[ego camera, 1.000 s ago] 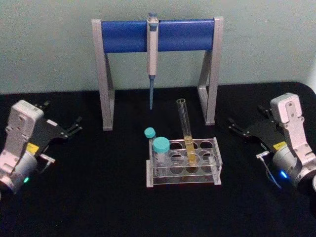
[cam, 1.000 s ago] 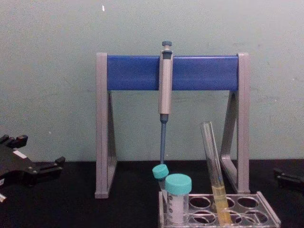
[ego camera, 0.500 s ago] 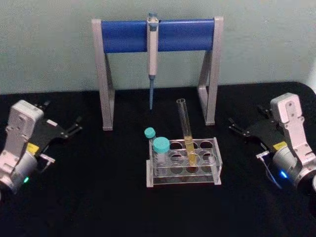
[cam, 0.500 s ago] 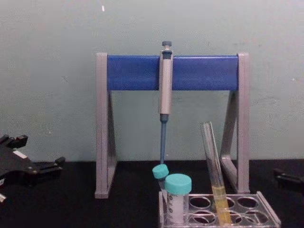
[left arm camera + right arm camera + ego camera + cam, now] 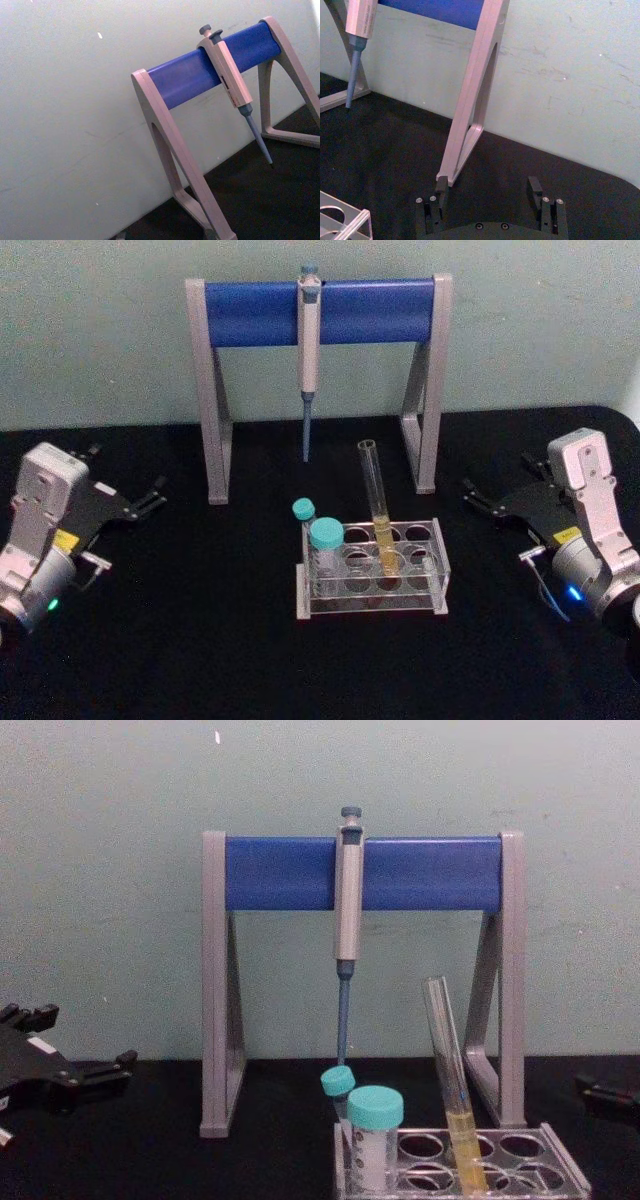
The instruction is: Pick up the test tube from the test tube rack, shake it, then place it back into the test tube rack.
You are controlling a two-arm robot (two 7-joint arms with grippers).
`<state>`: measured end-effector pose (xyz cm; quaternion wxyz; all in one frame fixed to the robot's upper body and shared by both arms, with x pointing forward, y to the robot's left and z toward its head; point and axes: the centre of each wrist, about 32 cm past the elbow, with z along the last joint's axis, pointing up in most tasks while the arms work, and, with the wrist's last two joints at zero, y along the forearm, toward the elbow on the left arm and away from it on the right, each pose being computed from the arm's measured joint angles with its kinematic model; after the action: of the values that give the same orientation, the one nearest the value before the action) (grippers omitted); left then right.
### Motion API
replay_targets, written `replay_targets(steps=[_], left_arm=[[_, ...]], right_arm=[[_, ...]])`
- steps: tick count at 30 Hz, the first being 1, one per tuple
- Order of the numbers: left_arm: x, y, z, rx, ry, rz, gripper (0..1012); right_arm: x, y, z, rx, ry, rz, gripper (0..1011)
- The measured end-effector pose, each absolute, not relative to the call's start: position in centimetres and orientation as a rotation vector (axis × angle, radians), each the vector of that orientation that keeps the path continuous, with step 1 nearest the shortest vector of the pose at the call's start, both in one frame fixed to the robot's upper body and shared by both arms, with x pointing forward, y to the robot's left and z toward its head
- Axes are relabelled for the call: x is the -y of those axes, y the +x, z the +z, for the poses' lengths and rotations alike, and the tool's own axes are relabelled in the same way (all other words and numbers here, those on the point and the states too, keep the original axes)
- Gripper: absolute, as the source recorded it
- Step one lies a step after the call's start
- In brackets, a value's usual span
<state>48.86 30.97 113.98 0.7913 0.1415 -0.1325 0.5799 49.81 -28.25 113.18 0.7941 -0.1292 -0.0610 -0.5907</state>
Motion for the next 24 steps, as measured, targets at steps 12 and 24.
replay_targets(steps=[12, 24], left_arm=[[-30.97, 48.86, 113.98, 0.285, 0.304, 1.248, 1001], [-30.97, 48.86, 113.98, 0.285, 0.304, 1.248, 1001]], right_arm=[[28.25, 49.81, 113.18, 0.131, -0.278, -1.270, 1000], [28.25, 49.81, 113.18, 0.131, -0.278, -1.270, 1000]])
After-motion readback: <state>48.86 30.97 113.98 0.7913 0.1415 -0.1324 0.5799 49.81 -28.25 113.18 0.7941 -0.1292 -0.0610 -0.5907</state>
